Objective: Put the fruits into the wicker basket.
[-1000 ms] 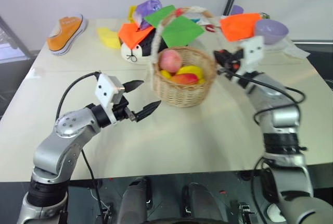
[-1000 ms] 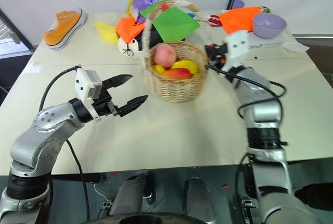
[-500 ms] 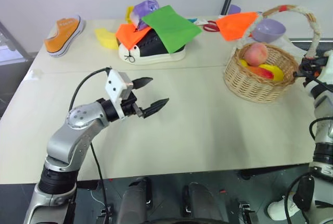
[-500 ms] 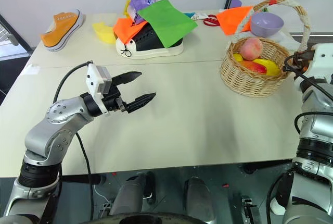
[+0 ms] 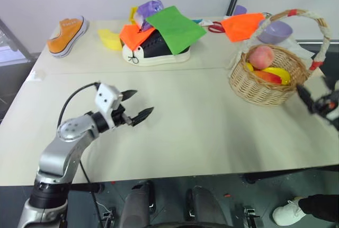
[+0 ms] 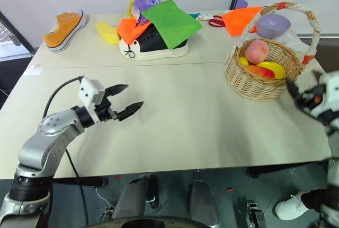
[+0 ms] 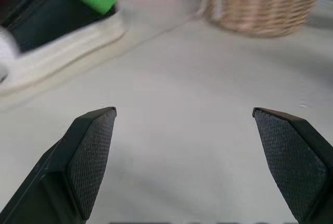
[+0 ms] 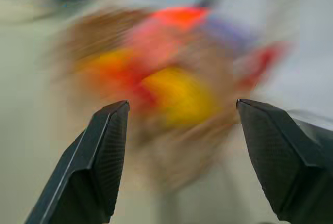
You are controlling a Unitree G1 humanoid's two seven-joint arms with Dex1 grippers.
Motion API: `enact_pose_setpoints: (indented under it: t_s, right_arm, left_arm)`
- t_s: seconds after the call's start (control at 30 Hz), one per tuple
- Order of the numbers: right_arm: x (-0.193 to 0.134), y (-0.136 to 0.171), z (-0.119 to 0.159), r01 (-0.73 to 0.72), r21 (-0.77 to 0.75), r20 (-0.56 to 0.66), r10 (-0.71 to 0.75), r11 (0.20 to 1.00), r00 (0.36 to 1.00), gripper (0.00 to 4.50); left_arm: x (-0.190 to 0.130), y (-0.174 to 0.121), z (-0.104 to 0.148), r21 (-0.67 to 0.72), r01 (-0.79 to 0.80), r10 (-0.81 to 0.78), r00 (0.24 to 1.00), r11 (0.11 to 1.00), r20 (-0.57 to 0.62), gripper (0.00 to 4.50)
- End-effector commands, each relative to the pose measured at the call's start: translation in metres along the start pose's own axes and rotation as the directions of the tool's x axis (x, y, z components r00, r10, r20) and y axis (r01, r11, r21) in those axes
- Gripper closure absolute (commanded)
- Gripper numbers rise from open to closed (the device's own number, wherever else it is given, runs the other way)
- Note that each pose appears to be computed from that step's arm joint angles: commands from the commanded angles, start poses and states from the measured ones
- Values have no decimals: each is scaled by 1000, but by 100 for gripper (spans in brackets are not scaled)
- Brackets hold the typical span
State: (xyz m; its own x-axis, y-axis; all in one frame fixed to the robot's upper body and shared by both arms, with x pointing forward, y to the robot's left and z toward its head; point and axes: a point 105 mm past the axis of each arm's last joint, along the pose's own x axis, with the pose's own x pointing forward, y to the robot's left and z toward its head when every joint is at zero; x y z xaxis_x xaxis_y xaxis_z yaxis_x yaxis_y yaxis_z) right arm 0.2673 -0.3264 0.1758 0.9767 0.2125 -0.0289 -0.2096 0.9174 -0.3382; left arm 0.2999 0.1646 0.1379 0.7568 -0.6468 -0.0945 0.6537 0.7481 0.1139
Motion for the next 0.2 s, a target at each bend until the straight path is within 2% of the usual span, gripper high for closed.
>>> enact_pose_setpoints:
  t_s: [0.03, 0.2]
  right_arm:
    - [0, 47, 11, -209, -16, 31, 209, 978, 977, 108]
    - [14, 80, -4, -282, 57, 42, 280, 958, 959, 108]
  left_arm:
    - [-25, 27, -8, 40, -143, 143, 990, 989, -3, 0]
    - [-49, 38, -26, 13, -241, 241, 969, 970, -47, 0]
